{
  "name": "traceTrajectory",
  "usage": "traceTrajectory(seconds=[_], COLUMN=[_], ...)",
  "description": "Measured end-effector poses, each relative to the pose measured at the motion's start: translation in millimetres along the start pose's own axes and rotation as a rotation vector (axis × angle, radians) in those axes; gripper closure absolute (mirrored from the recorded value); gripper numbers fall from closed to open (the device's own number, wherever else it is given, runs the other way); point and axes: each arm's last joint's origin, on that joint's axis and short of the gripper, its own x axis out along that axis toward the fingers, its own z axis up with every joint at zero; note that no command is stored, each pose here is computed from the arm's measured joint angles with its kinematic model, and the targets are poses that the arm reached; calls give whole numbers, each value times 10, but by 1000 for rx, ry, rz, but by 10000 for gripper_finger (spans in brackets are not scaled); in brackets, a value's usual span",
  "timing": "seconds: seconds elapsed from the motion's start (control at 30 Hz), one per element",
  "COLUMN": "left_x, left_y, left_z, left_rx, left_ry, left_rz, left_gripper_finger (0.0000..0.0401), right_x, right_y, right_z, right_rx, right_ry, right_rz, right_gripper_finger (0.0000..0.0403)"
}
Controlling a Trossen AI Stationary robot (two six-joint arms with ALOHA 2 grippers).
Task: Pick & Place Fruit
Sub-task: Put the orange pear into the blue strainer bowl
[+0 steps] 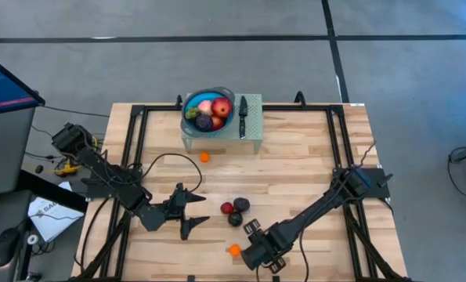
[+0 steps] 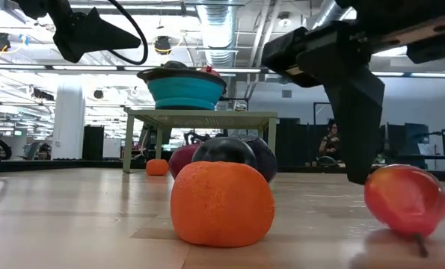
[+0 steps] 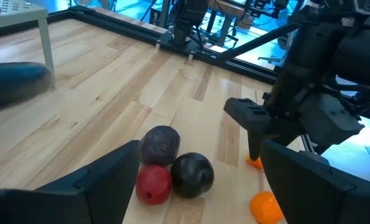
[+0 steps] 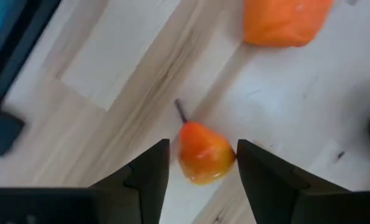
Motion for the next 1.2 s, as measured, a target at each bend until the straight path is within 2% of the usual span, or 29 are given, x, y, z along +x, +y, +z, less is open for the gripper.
traceTrajectory(seconds=[0.17,0.27,0.37,0.67,0.77,0.87,0.93,1.0,1.13,1.2], left_x=[0,0,0,0,-6,-36,-59,-66,7,113], left_y=[0,0,0,-1,-8,-43,-87,-174,-468,-622], left_z=[0,-1,0,1,-4,-5,15,40,143,157], left_rx=[0,1,0,1,8,32,53,107,286,410], left_ry=[0,0,1,2,5,-2,-27,-67,-136,-147], left_rz=[0,0,-1,-4,-10,-32,-62,-114,-230,-245], left_gripper_finger=[77,77,77,77,77,77,77,77,77,77], right_x=[56,76,69,69,68,75,92,121,89,41], right_y=[3,-30,-54,-51,-37,-24,7,44,16,-82], right_z=[-53,-68,-58,-44,-46,-87,-163,-234,-394,-449], right_rx=[-62,-70,-71,-134,-124,-57,5,77,258,342], right_ry=[16,24,15,-1,-2,-16,-81,-217,-550,-702], right_rz=[0,-1,-3,0,62,96,102,111,159,168], right_gripper_finger=[190,185,201,289,294,285,278,274,275,278])
